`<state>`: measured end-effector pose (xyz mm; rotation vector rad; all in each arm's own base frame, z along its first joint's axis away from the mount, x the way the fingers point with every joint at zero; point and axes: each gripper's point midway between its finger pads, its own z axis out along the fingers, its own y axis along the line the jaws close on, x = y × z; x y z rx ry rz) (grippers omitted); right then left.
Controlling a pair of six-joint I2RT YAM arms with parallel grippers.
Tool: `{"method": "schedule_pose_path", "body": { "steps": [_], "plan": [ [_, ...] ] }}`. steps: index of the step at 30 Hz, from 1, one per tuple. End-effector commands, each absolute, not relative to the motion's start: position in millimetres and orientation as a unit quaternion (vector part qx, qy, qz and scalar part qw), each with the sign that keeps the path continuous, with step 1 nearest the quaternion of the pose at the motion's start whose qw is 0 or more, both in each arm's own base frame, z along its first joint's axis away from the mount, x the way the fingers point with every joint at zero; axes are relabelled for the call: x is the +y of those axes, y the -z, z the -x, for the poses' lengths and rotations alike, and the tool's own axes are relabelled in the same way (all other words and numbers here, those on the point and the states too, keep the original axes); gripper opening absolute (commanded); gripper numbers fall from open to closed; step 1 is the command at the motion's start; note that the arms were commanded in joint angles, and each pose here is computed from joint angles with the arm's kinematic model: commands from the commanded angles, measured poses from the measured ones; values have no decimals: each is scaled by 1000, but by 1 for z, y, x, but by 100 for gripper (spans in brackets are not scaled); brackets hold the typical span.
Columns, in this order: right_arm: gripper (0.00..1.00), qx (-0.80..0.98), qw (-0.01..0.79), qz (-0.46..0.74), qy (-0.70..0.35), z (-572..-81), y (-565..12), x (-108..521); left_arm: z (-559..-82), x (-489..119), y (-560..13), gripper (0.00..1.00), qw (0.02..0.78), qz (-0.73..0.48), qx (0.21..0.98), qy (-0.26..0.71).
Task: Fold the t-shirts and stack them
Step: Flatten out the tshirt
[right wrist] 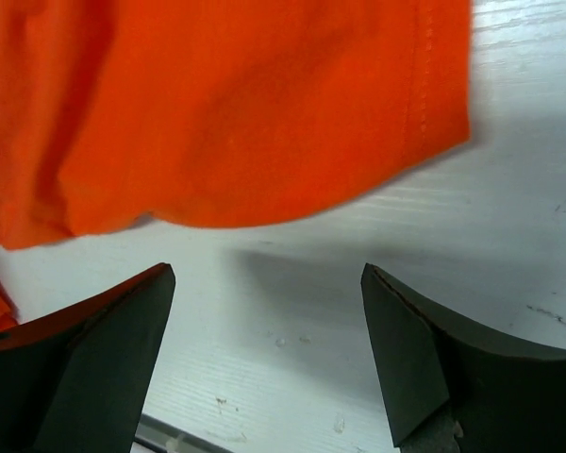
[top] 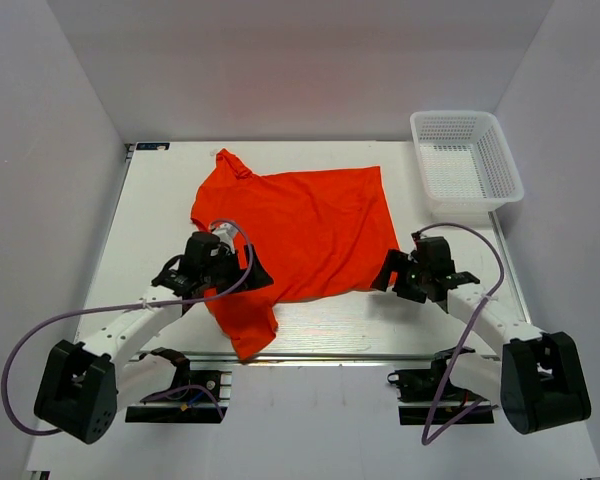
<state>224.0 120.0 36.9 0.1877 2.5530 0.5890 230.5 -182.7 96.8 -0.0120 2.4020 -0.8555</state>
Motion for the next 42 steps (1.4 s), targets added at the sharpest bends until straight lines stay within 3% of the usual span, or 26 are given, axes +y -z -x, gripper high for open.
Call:
{"method": "schedule_pose_path", "body": {
  "steps": [1,5,6,8,9,11,12,23,33,34,37,39,42],
  "plan": [
    [85,934,277,-109,-196,-243,-32,113,-230,-184,-83,100,280,11,909,308],
    [79,933,281,-124,-186,-256,-24,112,-238,-185,-80,100,282,-4,914,292],
    [72,931,288,-127,-187,-261,-24,112,-237,-182,-78,100,283,-4,916,283],
    [45,930,290,-130,-183,-271,-26,114,-240,-178,-75,100,282,2,921,269],
    [18,931,287,-128,-184,-272,-26,115,-240,-176,-73,100,281,5,923,263],
    [3,924,301,-115,-207,-283,-41,124,-240,-173,-70,100,282,-1,925,254],
    [0,923,300,-110,-216,-283,-45,128,-244,-173,-73,100,288,0,924,252],
    [0,912,310,-59,-261,-330,-112,173,-261,-170,-75,100,298,-8,925,236],
    [0,928,282,-8,-243,-406,-90,225,-278,-168,-63,100,269,-5,942,202],
    [3,928,284,7,-242,-422,-89,236,-281,-167,-63,100,269,-3,943,195],
    [32,923,297,61,-235,-440,-95,251,-284,-164,-57,100,258,2,949,180],
    [38,915,317,98,-229,-444,-106,254,-283,-161,-51,100,250,5,953,169],
    [61,903,350,132,-213,-437,-121,243,-284,-161,-46,100,242,5,956,166]
  ]
}}
